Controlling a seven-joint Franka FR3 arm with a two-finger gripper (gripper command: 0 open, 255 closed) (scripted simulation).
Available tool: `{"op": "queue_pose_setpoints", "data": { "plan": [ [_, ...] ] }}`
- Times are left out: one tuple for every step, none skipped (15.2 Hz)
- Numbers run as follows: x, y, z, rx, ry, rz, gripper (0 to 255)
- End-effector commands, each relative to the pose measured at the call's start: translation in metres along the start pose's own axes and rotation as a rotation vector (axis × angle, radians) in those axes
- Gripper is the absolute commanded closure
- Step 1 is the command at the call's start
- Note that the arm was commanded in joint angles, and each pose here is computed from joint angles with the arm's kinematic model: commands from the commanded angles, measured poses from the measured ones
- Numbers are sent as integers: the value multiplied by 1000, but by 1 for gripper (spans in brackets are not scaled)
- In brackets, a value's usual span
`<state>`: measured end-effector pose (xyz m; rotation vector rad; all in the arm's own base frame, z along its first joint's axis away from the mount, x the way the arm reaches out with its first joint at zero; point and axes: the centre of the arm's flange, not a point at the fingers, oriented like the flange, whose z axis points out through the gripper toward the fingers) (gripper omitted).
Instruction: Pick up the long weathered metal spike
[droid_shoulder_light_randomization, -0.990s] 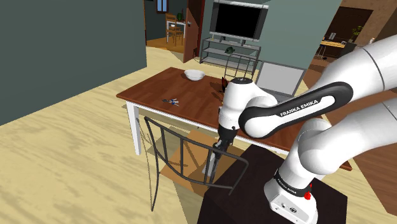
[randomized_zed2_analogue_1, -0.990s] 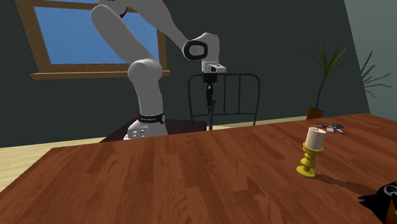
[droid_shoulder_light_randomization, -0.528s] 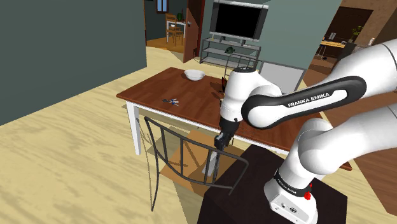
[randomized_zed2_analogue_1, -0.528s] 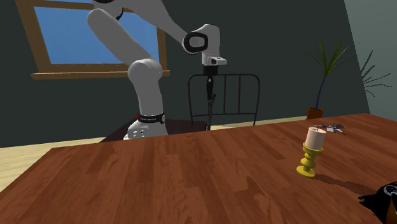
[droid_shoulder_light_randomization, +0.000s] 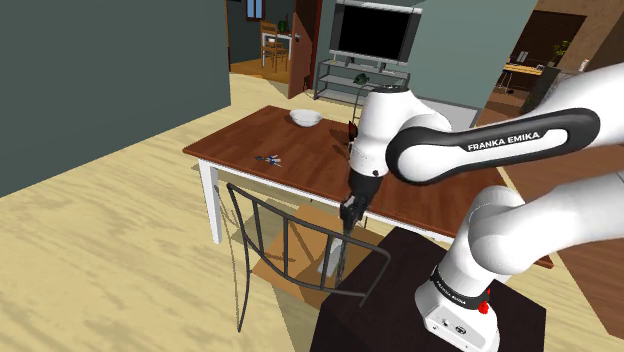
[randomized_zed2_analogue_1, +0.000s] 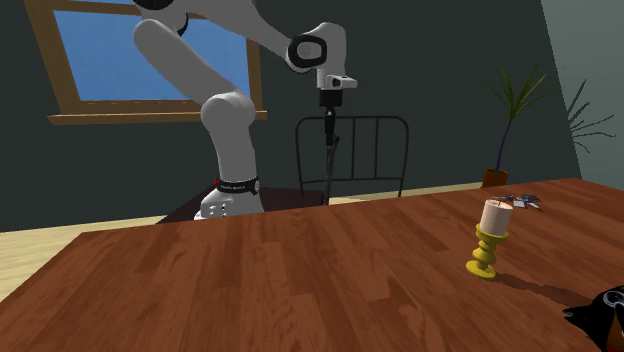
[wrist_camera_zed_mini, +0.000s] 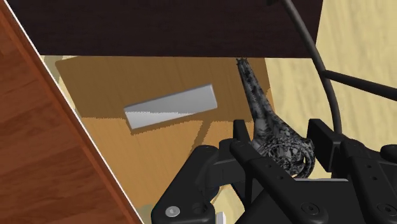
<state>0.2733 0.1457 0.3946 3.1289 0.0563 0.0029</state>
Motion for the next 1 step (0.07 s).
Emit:
{"op": "queue_pose_setpoints", "data": {
  "plan": [
    [0, 0, -3, 0, 0, 0, 255]
  ]
}}
